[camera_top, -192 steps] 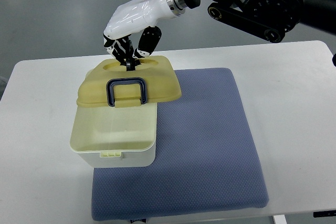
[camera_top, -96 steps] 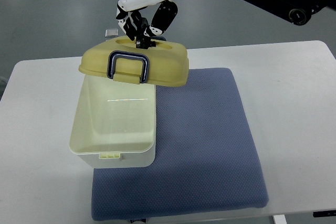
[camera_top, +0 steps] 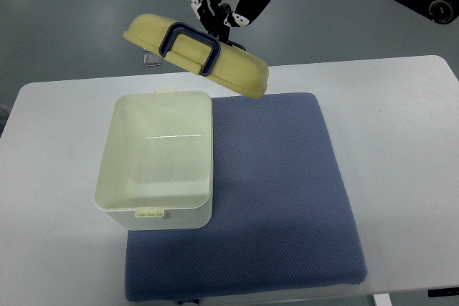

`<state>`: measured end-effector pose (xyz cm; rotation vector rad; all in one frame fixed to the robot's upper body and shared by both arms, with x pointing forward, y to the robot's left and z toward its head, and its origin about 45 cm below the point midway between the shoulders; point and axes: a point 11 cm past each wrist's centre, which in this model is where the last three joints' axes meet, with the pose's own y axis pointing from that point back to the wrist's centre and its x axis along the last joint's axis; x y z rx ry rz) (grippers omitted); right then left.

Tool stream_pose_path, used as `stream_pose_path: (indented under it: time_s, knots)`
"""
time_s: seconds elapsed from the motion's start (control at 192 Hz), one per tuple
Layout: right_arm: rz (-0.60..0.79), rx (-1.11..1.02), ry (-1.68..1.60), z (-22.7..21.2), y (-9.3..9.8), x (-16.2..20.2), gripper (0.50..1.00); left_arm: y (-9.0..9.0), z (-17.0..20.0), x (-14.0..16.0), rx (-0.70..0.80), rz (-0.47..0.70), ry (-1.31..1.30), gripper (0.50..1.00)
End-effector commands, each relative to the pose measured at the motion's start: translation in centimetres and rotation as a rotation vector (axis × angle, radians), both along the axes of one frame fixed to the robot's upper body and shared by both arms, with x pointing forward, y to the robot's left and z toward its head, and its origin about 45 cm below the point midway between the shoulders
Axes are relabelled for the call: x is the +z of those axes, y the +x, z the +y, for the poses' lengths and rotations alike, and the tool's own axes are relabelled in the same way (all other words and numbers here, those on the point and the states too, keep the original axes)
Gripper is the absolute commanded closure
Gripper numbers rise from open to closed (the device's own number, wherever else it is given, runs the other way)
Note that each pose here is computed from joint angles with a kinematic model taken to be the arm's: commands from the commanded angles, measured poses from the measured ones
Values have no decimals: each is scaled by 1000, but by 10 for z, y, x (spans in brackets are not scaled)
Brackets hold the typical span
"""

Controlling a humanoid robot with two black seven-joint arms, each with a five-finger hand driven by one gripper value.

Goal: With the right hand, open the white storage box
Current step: 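Carry the lid over and lower it onto the cushion pad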

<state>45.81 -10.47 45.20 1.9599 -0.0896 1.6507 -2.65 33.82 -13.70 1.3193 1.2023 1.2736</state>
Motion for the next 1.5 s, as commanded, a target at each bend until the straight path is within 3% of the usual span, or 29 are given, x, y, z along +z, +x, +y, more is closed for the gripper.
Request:
stream_pose_path:
  time_s: [0.0,0.292,0.726,1.493]
  knots:
    - [11,-62,4,-32,8,-13,1000,0,0,0,0,0,0,500]
    - [61,-176,10,-93,14,-52,1000,0,0,0,0,0,0,500]
    - [155,-137,-4,-81,-2,-136,1000,0,0,0,0,0,0,500]
    - [116,-141,-20,-90,-5,-167,1000,0,0,0,0,0,0,500]
